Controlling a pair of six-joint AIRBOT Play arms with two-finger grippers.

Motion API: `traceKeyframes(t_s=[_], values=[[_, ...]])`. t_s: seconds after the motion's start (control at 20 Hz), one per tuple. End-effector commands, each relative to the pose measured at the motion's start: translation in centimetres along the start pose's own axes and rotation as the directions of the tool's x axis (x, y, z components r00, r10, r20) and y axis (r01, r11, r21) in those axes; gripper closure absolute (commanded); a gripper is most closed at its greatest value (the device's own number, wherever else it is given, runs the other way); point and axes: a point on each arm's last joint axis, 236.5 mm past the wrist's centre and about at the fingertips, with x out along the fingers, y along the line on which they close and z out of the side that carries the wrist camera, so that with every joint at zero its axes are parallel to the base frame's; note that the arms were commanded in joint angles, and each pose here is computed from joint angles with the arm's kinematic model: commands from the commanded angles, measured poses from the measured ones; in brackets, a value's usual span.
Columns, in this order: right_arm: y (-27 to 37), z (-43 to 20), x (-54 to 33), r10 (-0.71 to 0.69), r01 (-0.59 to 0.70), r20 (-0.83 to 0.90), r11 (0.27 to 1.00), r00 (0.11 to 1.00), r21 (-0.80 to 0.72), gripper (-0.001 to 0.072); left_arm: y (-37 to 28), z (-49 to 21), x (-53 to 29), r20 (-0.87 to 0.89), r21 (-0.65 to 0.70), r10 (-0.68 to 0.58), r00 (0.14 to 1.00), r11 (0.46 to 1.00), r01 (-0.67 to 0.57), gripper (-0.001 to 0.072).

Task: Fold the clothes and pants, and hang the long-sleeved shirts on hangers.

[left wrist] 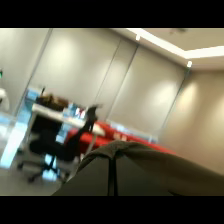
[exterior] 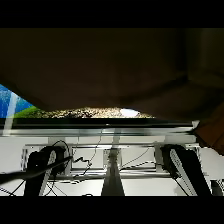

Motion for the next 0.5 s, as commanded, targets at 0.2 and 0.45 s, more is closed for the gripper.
traceKeyframes(t_s=[0.2, 0.45], values=[[-0.2, -26.0, 12.7, 0.203, -0.045, -0.703, 0.970, 0.681, 0.237, 0.0698, 12.1, -24.6, 7.8, -0.625, -0.023, 0.158, 0.765, 0.975, -0.221, 0.0692], [-1.5, -36.5, 19.9, 0.235, 0.044, -0.748, 0.942, 0.620, 0.333, 0.0698, 21.0, -35.3, 10.3, -0.680, -0.005, 0.290, 0.673, 0.916, -0.401, 0.0692]])
